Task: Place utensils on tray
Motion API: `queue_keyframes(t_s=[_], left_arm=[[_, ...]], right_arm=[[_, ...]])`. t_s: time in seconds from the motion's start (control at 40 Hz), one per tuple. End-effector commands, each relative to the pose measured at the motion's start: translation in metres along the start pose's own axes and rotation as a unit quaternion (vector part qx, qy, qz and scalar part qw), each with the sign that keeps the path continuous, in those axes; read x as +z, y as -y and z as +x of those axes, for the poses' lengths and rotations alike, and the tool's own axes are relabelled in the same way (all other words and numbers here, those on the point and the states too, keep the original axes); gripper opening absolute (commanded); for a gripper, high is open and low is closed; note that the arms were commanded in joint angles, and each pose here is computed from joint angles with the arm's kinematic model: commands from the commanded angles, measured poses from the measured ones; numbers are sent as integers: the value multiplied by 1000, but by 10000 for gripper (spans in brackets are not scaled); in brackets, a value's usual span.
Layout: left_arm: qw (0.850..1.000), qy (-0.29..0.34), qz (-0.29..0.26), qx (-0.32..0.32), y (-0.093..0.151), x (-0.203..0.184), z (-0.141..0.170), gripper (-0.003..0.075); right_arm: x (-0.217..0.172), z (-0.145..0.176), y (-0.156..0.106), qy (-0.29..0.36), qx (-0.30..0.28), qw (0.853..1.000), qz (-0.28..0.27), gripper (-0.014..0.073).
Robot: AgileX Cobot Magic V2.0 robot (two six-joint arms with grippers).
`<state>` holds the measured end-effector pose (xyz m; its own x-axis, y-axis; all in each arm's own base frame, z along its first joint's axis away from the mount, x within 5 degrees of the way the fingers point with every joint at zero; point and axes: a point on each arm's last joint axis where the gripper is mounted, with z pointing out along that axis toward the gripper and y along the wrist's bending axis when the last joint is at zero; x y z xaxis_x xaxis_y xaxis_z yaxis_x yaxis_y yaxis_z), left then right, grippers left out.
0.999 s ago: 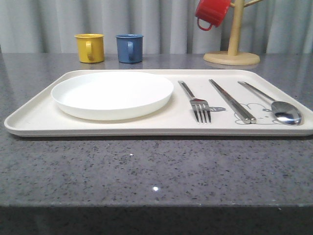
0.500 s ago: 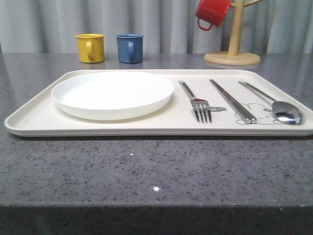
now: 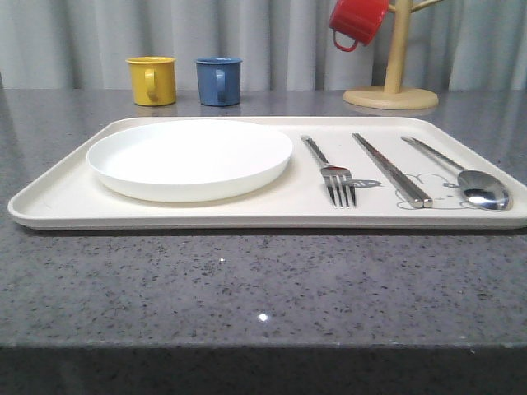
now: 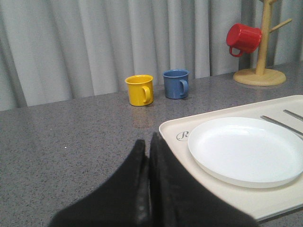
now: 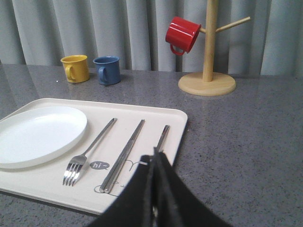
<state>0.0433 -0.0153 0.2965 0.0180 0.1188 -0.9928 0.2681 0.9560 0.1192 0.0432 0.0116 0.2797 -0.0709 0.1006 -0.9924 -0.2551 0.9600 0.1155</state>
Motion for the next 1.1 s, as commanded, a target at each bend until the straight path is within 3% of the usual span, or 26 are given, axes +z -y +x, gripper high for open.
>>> queue_keyframes(t_s=[0.0,0.3,0.5,0.674,1.074], left_arm=[[999,46,-10,-11,-3,-1,-15,-18],[999,50,-18,-9,-3,-4,-7,-18],[997,60,-41,-13,-2,-10,25,-18],[996,28,-79,-15,-3,0,58,-18],[988,-20,-147,-30,-7,8,98,-18]], right_arm=[[-2,-15,-2,51,-10,999,-4,-70],[-2,-15,-2,51,-10,999,-4,-70],[-2,-15,-2,51,-10,999,-4,-70],[-1,-15,-2,50,-10,999,-4,-70],[-1,-15,-2,50,-10,999,-4,-70]])
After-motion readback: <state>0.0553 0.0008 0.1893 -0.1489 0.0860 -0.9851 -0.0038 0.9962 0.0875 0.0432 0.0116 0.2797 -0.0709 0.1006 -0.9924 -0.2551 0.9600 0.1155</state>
